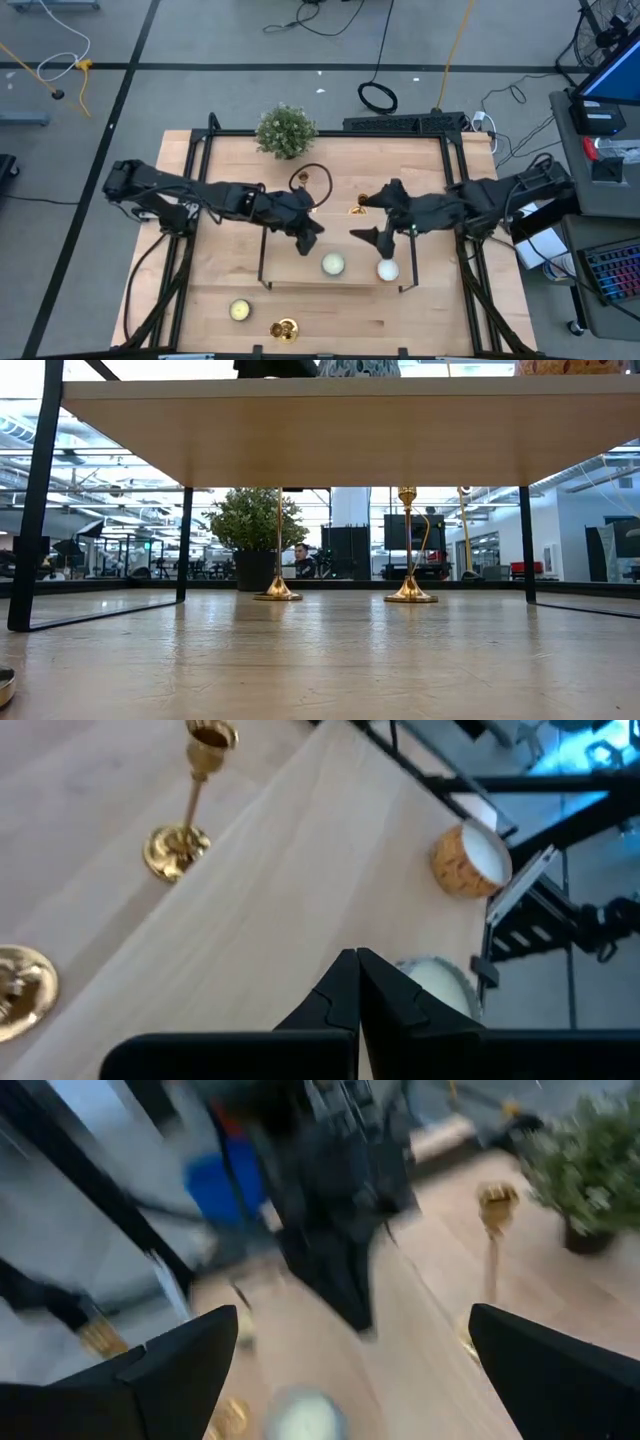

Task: Pick & Place candle stick holders
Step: Put the blue scented candle on the shelf aligned with the orange scented candle

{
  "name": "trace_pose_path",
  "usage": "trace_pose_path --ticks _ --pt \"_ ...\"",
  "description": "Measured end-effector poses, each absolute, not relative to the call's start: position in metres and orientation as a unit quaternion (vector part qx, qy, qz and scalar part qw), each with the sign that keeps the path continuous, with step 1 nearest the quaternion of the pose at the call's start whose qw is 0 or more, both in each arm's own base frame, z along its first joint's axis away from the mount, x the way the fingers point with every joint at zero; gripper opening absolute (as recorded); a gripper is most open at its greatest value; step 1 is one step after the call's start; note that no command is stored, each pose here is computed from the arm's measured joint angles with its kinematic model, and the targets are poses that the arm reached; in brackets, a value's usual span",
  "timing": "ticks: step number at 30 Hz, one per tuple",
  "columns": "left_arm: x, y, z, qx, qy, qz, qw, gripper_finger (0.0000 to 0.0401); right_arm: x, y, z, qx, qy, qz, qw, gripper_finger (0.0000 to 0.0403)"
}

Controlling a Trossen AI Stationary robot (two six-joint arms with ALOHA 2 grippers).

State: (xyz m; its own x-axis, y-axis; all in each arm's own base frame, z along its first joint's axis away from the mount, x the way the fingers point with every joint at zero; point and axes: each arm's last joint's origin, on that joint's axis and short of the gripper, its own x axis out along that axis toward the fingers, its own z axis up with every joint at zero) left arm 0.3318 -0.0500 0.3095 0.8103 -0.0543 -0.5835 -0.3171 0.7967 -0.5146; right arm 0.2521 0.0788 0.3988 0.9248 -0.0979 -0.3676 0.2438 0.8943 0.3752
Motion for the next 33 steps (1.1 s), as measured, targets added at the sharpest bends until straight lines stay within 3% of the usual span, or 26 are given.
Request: trace_pose_path --ticks 9,33 --pt "0.349 -0.060 0.281 -0.299 0.345 0.049 0.888 0.0001 0.228 0.073 0.378 0.245 0.017 0.014 0.969 0.0393" --pt "0.358 -0.064 0.274 -0.301 0.339 0.033 0.890 0.0000 0.223 0.080 0.373 0.228 0.008 0.035 0.973 0.0393"
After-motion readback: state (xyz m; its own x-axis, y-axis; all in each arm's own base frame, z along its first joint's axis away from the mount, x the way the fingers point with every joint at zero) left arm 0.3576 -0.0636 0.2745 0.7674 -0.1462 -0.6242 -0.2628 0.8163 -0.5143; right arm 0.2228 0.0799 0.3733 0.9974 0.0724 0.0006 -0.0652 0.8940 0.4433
